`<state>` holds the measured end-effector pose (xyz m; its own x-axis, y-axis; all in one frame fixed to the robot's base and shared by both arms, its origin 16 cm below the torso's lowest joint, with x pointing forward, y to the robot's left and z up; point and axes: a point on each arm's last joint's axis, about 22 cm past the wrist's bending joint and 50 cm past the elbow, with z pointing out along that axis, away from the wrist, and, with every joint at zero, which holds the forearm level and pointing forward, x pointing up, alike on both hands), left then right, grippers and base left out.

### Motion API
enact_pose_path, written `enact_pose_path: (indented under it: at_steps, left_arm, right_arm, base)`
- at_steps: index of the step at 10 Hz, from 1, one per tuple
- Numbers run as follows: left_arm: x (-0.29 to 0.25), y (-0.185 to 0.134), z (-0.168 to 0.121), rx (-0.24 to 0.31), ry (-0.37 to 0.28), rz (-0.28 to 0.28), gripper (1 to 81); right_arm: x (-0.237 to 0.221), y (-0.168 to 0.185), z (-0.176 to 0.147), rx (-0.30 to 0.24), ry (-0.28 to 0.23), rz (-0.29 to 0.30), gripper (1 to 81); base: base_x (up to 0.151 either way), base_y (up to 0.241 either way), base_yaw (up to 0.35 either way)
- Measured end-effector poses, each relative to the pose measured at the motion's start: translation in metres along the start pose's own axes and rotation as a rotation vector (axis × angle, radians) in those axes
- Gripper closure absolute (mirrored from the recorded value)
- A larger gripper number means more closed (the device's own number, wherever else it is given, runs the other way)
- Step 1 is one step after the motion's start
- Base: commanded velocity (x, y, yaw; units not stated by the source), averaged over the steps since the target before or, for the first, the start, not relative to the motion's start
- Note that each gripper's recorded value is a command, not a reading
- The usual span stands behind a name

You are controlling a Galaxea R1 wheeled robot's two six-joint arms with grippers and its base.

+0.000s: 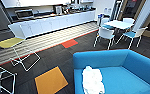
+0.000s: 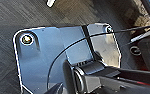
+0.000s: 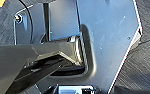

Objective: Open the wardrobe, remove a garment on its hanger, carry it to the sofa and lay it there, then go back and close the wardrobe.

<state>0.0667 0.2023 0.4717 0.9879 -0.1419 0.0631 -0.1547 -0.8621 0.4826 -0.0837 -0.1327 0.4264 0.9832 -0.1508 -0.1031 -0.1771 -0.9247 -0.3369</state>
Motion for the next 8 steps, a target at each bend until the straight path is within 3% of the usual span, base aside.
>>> enact_pose_path:
  at_steps: [1, 3, 6, 8]
  left_arm:
    - [-0.003, 0.008, 0.005, -0.017, 0.002, -0.002, 1.0]
    - [-0.038, 0.019, 0.007, -0.031, -0.028, -0.023, 1.0]
    - [0.000, 0.007, 0.008, -0.016, 0.011, 0.001, 1.0]
    - [-0.016, 0.016, 0.011, -0.027, -0.007, -0.009, 1.0]
  right_arm:
    - [0.005, -0.001, 0.001, 0.002, 0.008, -0.002, 1.0]
    - [-0.028, 0.003, -0.004, -0.004, -0.031, 0.008, 1.0]
    - [-0.004, -0.002, 0.000, 0.003, 0.001, 0.000, 1.0]
    - [-0.009, 0.004, -0.002, -0.005, -0.007, 0.001, 1.0]
  base:
    - [0.000, 0.000, 0.104]
    - [0.000, 0.000, 0.187]
    - [0.000, 0.000, 0.274]
    - [0.000, 0.000, 0.275]
